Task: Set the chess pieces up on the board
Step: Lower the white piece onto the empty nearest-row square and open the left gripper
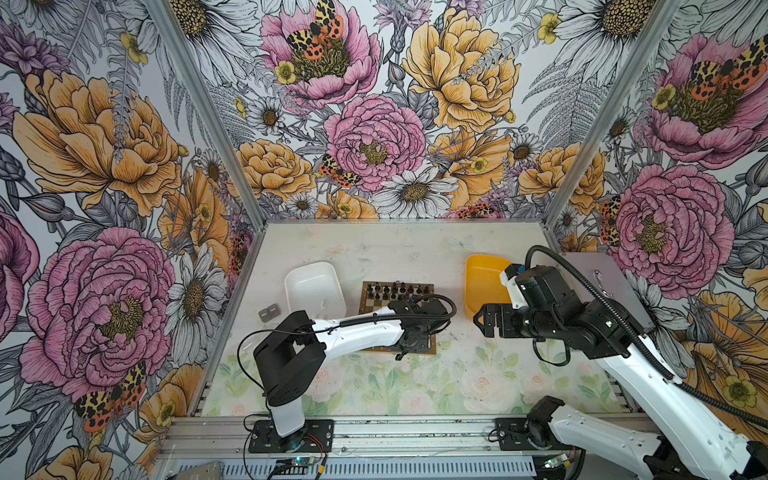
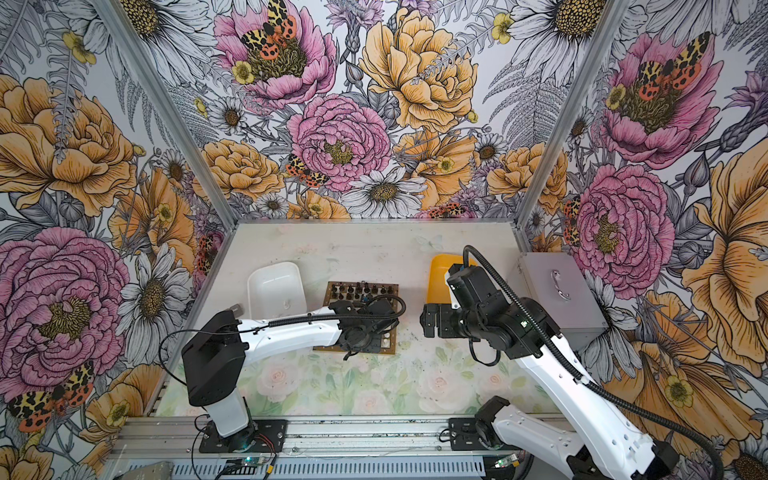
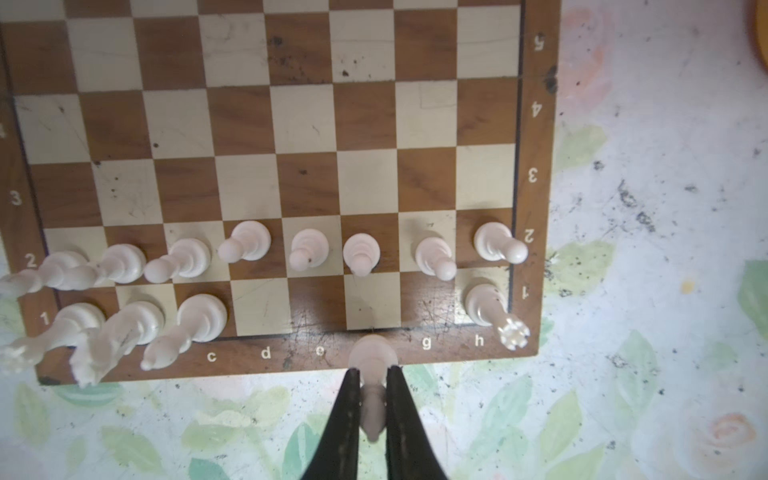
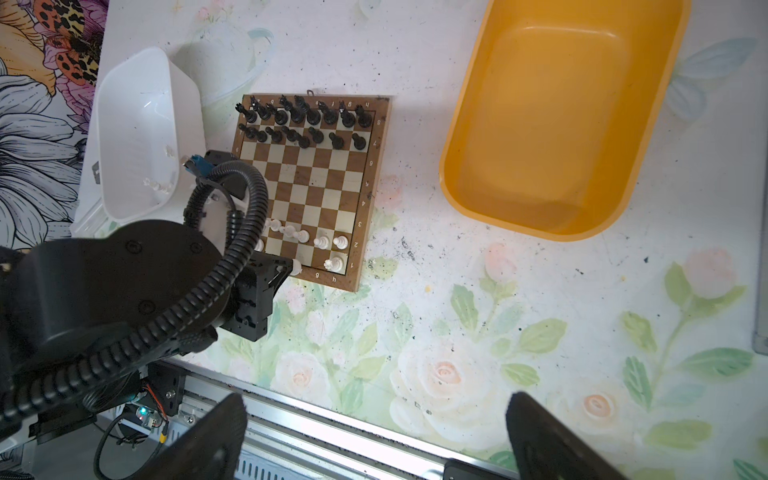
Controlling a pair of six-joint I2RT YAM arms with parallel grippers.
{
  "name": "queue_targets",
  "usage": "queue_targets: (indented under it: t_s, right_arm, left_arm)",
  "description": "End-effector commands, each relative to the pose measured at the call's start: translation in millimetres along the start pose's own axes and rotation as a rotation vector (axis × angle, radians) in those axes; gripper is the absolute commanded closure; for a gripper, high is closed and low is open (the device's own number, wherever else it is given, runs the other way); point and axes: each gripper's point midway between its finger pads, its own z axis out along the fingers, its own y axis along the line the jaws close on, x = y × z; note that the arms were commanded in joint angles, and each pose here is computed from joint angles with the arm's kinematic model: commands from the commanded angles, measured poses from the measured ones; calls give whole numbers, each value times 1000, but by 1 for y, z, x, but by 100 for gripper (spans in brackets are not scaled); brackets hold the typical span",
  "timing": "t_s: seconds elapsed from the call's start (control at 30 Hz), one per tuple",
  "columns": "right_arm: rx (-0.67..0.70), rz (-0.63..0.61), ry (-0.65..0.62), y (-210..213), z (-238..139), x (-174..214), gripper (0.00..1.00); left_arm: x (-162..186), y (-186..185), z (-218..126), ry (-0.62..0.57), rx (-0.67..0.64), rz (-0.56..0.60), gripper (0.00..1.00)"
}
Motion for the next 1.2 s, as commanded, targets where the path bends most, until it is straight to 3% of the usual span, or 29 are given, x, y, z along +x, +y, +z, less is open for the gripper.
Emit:
queue_targets:
  t_s: [0.0,0.43,0.5,1.17]
  right_arm:
    - [8,2,-24,-2,-7,-2,0]
    - [26,1,-26,-6,-10,-2,0]
    - [28,0,-26,-7,-10,-2,0]
    - [32,5,-26,-8,-11,-2,0]
  left_arm:
    - [-11,-5,0,-7,26,2,88]
    - [-19,-15,1,11,59,14,88]
    - [-13,-12,14,38,32,20,88]
    - [-15,-1,15,33,10,10,88]
